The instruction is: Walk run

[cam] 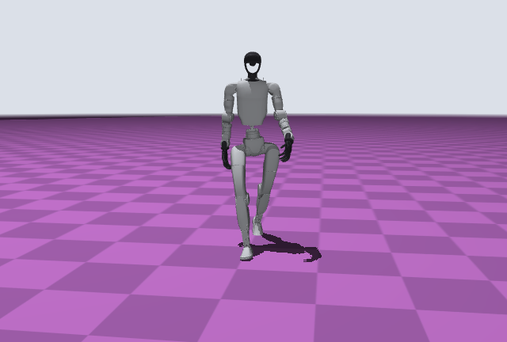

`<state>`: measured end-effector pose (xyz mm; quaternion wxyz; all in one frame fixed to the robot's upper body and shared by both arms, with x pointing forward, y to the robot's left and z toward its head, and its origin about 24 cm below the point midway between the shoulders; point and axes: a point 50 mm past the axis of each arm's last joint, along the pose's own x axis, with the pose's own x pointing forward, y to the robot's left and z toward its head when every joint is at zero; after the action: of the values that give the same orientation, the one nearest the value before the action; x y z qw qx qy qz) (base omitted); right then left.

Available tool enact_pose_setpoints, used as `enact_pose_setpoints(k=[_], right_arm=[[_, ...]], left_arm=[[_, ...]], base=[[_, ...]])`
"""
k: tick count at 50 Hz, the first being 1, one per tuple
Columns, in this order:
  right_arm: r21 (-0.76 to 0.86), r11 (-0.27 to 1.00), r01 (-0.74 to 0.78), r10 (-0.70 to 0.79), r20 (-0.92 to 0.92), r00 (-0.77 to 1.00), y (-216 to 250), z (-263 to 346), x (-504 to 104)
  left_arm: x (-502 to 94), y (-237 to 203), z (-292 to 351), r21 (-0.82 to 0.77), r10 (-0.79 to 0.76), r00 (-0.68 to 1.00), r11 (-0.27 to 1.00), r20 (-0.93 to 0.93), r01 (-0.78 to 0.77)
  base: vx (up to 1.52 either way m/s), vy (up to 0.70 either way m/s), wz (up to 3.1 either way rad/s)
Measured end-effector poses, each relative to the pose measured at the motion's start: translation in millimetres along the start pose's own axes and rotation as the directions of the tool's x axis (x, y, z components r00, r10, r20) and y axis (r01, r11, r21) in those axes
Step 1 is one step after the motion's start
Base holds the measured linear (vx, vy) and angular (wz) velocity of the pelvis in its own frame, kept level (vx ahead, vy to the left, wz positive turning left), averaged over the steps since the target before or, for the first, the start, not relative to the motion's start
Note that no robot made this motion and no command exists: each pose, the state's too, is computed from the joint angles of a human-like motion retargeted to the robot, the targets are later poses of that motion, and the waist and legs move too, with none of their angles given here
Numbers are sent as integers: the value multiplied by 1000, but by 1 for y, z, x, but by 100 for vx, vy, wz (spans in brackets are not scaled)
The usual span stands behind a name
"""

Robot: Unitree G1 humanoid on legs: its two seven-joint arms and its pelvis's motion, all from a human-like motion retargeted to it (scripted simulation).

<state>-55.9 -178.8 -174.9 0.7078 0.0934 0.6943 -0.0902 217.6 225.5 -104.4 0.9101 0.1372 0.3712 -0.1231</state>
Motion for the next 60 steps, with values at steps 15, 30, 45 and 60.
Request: enact_pose_setpoints(k=[15,30,45,60], right_arm=[[-20,995,-100,96,512,853,55,178,-12],[-225,968,-113,251,837,487,80,294,-89],[-257,966,23,74,361,930,17,95,0],[94,994,-56,56,5,998,7,-14,-1]], left_arm=[[-115,-131,-197,-108,-130,688,991,-714,75],[-158,-151,-225,-229,-228,517,971,-825,62],[-11,-23,-55,86,75,970,995,-230,-56],[-10,14,17,298,59,988,949,143,-100]], base=[[96,-18,-20],[108,-2,-29],[119,2,15],[121,-25,53]])
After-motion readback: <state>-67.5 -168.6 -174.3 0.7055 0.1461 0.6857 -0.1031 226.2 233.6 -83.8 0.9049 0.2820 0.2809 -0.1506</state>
